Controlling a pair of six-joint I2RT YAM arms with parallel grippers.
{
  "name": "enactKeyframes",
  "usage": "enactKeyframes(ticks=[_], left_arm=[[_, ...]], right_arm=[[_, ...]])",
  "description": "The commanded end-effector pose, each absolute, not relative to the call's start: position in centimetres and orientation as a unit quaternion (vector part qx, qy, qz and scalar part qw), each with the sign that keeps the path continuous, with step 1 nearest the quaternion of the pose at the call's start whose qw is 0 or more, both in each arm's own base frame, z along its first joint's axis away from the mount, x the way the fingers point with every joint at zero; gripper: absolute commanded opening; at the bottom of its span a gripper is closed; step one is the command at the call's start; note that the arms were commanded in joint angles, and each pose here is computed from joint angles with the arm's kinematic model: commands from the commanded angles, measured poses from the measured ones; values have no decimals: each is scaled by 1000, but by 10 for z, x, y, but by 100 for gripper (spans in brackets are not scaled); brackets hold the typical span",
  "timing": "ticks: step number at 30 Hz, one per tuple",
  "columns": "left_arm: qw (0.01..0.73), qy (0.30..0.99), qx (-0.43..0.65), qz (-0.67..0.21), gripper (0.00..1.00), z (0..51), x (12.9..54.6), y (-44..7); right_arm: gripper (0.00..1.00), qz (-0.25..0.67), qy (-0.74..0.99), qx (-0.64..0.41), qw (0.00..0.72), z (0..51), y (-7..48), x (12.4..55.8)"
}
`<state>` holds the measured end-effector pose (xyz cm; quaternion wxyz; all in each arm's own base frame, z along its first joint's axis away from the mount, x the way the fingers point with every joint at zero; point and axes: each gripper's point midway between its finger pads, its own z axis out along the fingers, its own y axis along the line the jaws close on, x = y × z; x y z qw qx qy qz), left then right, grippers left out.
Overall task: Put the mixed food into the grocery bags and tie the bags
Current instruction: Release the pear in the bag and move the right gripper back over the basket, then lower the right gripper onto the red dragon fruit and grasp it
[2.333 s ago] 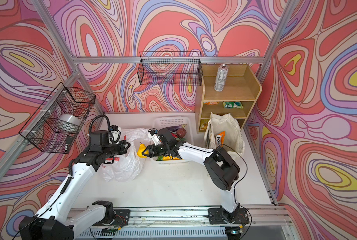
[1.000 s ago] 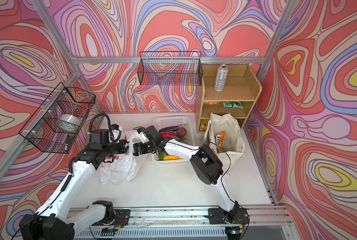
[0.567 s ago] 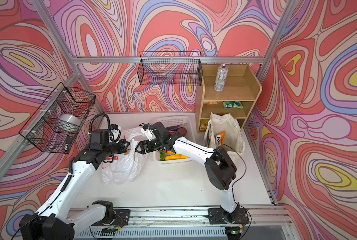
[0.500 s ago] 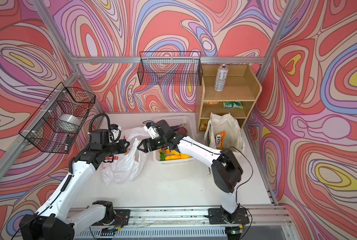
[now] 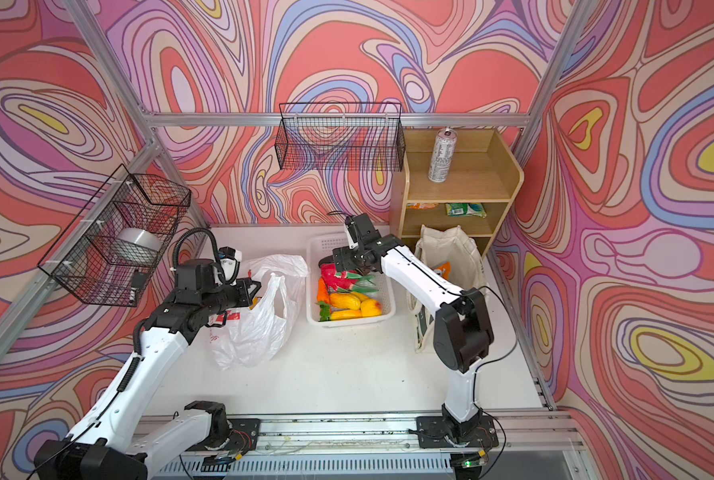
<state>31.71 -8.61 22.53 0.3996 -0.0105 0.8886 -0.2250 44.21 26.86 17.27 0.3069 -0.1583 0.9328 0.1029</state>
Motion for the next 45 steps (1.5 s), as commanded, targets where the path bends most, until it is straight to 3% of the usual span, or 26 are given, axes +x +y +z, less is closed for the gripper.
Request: enactKeyframes(ticks=[1, 8, 19, 28, 31, 36, 45], left_arm=[[403, 887, -5, -228, 0, 224, 317, -86], [397, 889, -3, -228, 0, 221, 320, -87], [391, 892, -6, -226, 0, 213, 320, -86], [391, 892, -7, -227, 0, 213, 320, -86], [392, 892, -7, -227, 0, 213, 320, -87], [391, 891, -7, -229, 0, 214, 321, -87], [390, 892, -9, -230, 0, 214, 320, -87]], right_arm=[[99, 1, 932, -219, 288, 155, 260, 435], [99, -41, 918, -269, 287, 131, 281, 442], [98, 1, 915, -298, 273, 91, 314, 455], [98, -36, 923, -296, 244, 50, 305, 458], [88, -22, 922, -294, 249, 55, 307, 454], [57, 18, 917, -283, 280, 91, 317, 454], [49, 93, 897, -241, 358, 178, 331, 468]])
